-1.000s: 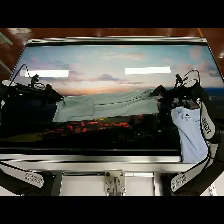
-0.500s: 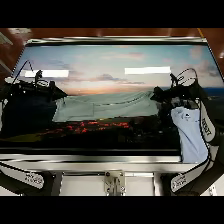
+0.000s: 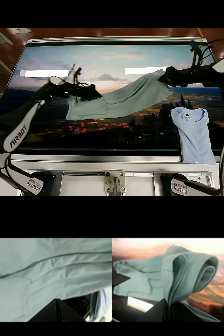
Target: Fold the shirts.
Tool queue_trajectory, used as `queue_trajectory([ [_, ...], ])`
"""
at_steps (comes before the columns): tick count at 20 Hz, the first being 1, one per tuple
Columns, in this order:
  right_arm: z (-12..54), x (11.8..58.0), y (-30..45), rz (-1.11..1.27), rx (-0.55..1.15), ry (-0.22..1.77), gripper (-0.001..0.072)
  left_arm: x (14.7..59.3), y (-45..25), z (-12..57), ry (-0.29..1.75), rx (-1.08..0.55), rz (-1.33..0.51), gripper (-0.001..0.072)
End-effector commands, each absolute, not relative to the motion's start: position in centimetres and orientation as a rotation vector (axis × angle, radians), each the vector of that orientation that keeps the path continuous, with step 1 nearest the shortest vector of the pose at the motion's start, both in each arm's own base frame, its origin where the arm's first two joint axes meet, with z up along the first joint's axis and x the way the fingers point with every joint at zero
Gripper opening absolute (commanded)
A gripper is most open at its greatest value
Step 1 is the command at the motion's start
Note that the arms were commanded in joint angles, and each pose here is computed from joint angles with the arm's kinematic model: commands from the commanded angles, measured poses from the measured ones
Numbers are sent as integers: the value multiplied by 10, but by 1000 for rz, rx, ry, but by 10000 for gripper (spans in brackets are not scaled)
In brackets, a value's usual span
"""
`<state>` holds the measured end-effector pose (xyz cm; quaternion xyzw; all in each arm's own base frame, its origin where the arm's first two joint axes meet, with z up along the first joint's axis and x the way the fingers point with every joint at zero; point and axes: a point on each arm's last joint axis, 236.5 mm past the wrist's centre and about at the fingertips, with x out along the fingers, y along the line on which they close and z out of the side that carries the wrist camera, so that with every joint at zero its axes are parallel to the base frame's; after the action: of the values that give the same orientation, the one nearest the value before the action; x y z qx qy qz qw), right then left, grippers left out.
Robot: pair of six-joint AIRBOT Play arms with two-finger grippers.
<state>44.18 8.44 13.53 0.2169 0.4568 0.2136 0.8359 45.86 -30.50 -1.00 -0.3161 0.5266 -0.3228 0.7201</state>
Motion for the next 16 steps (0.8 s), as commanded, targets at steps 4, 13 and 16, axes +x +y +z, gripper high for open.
queue_trajectory([
  [4, 201, 387, 85, 401, 441, 911, 66, 428, -449, -16, 1134, -779, -802, 39],
  [13, 212, 382, 91, 402, 461, 889, 66, 422, -478, -33, 1267, -1061, -852, 38],
  [16, 210, 394, 120, 455, 449, 869, 66, 462, -424, 3, 1130, -950, -873, 36],
])
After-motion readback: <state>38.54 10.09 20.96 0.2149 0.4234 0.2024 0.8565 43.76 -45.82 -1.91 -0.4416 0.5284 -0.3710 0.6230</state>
